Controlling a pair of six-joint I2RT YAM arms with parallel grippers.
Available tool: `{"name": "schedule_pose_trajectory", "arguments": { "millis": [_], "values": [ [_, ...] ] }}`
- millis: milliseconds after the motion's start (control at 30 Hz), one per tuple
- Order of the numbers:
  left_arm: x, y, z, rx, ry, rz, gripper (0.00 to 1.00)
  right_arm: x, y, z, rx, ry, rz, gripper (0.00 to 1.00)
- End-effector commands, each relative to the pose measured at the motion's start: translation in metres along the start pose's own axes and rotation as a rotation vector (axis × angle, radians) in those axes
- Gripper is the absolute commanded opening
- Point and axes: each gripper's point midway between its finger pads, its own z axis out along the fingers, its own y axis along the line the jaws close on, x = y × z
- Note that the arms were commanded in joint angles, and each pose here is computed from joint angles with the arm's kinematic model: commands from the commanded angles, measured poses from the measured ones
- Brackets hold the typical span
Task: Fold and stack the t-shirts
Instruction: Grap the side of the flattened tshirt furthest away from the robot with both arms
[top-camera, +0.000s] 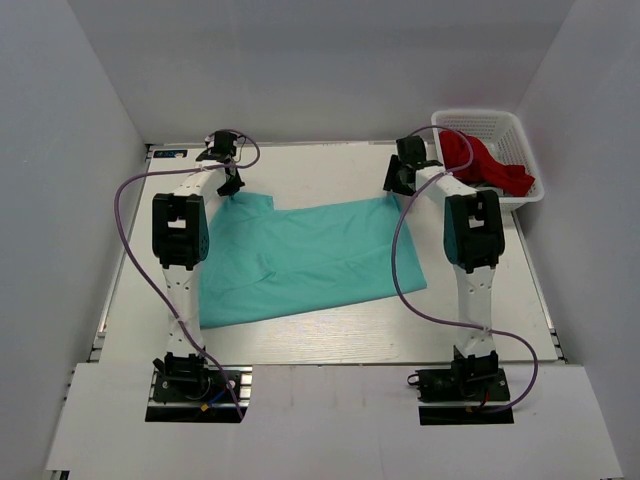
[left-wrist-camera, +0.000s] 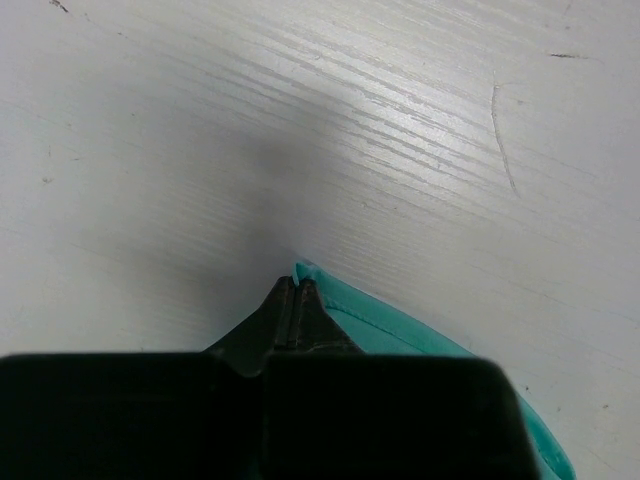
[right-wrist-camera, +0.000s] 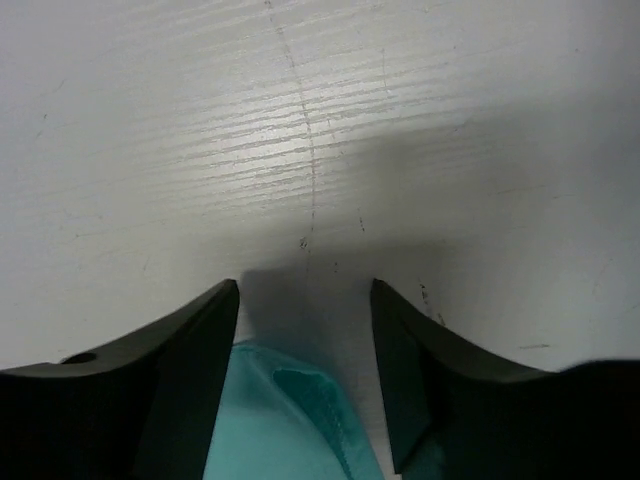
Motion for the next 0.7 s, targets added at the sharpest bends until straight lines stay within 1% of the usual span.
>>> {"name": "schedule_pose_trajectory", "arguments": {
  "millis": [0,67,100,133,167,200,300,333,367,400,433,500,533,633,667],
  "values": [
    [0.015,-0.002,-0.01,0.015,0.059,0.017,0.0,0.03,0.004,0.001,-0.039,0.08,0.032,0.56],
    [0.009,-0.003,-0.016,0.019,0.05,0.014,0.0,0.036,0.002,-0.002,-0.03,0.092,0.04,0.46],
    [0.009,-0.003,-0.016,0.019,0.05,0.014,0.0,0.039,0.003,-0.003,-0.033,0.093,0.036,0.37],
    [0.013,-0.001,-0.014,0.015,0.059,0.017,0.0,0.041,0.002,-0.007,-0.035,0.095,0.039,0.32],
    [0.008,-0.002,-0.019,0.02,0.047,0.014,0.0,0.039,0.003,-0.009,-0.041,0.09,0.04,0.25],
    [0.012,0.0,-0.02,0.019,0.05,0.014,0.0,0.039,0.003,-0.011,-0.044,0.083,0.039,0.15],
    [0.02,0.001,-0.022,0.029,0.063,0.016,0.0,0.039,0.003,-0.017,-0.05,0.075,0.037,0.08],
    [0.02,0.001,-0.022,0.029,0.063,0.016,0.0,0.039,0.004,-0.017,-0.052,0.073,0.032,0.08],
    [0.025,0.002,-0.02,0.025,0.073,0.019,0.0,0.036,0.006,-0.021,-0.058,0.066,0.029,0.11],
    [0.021,0.002,-0.024,0.028,0.065,0.007,0.0,0.035,0.007,-0.022,-0.06,0.061,0.025,0.18],
    [0.025,0.003,-0.023,0.024,0.073,0.009,0.0,0.034,0.007,-0.021,-0.059,0.06,0.026,0.29],
    [0.023,0.003,-0.025,0.028,0.065,0.007,0.0,0.031,0.01,-0.022,-0.064,0.051,0.018,0.37],
    [0.021,0.001,-0.028,0.04,0.06,0.005,0.0,0.03,0.01,-0.021,-0.061,0.05,0.018,0.48],
    [0.019,0.001,-0.03,0.043,0.052,0.003,0.0,0.021,0.008,-0.016,-0.038,0.027,0.025,0.52],
    [0.019,0.001,-0.03,0.043,0.052,0.003,0.0,0.013,0.015,-0.015,-0.064,0.015,0.026,0.52]
  ]
}}
